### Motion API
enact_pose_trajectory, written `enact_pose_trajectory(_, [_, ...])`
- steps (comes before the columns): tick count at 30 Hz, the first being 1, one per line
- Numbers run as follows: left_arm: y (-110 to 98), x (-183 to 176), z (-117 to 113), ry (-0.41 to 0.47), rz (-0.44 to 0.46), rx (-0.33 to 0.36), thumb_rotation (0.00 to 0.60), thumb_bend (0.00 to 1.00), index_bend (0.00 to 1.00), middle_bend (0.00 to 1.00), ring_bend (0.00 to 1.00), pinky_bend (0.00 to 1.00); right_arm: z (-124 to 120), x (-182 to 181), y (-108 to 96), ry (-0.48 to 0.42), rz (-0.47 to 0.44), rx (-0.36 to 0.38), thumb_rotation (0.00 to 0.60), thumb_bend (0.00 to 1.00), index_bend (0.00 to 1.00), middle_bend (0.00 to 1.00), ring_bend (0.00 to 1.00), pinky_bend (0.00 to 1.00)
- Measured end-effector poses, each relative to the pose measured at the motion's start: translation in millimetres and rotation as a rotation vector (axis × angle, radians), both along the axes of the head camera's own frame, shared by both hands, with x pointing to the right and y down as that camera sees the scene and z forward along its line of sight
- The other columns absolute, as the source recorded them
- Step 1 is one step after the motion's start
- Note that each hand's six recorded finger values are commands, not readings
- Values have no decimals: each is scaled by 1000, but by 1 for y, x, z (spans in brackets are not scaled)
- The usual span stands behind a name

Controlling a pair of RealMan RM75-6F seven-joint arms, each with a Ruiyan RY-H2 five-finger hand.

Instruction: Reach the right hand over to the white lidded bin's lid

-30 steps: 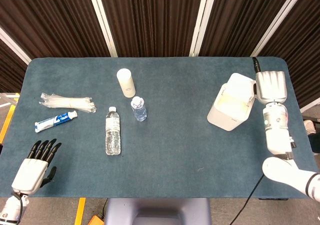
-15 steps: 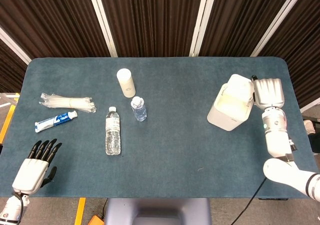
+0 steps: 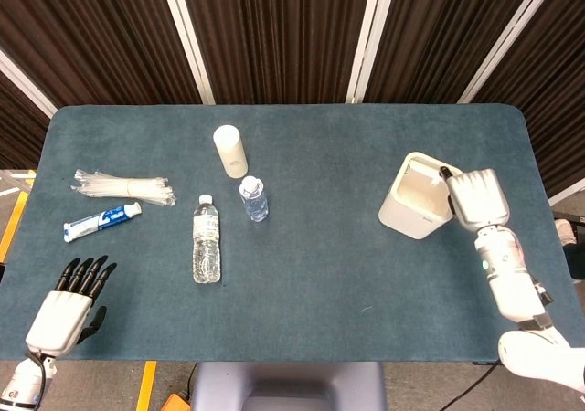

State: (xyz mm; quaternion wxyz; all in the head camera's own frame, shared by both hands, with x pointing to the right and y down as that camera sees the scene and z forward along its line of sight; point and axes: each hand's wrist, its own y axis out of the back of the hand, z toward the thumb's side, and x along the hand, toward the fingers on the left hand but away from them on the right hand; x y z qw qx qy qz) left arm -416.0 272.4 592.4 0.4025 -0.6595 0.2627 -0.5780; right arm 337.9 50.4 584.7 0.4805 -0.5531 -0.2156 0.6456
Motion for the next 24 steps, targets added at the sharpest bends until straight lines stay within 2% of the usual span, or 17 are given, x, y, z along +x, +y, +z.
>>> enact_pose_trajectory(7, [0,-2,-3,2,-3,5,600,494,0,0,0,1,33,1,35,53,-58,-86,600,545,386,1000,1000,1000])
enact_pose_trajectory(11, [-1,-2,-3,2,-1,3,600,495,0,0,0,1,44,2,45,75,-81,-113,600,544,376,1000,1000,1000])
enact_pose_trajectory(15, [-1,-3,-5,5,-5,10,600,496,0,0,0,0,37,0,46,58,-84,-82,600,545,302,1000,1000,1000])
enact_pose_trajectory(18, [-2,-3,-7,11,-9,19,600,494,0,0,0,1,21,-1,44,22,-86,-6,600,544,152,988,981,980])
enact_pose_trajectory(19, [-2,-3,-7,10,-10,18,600,495,0,0,0,1,15,-1,44,8,-86,22,600,544,93,944,935,936])
enact_pose_trajectory(20, [-2,-3,-6,9,-9,18,600,494,0,0,0,1,8,-1,45,-6,-85,52,600,544,38,846,844,858])
enact_pose_trajectory(21, [-2,-3,-6,8,-9,18,600,494,0,0,0,1,-1,1,48,-27,-85,92,600,544,23,789,794,823])
enact_pose_trajectory(23, [-2,-3,-6,5,-8,20,600,494,0,0,0,0,-14,4,55,-57,-89,143,600,545,0,516,538,687])
enact_pose_trajectory(24, [-2,-2,-6,6,-8,21,600,495,0,0,0,1,-22,7,63,-77,-91,165,600,545,0,430,448,634])
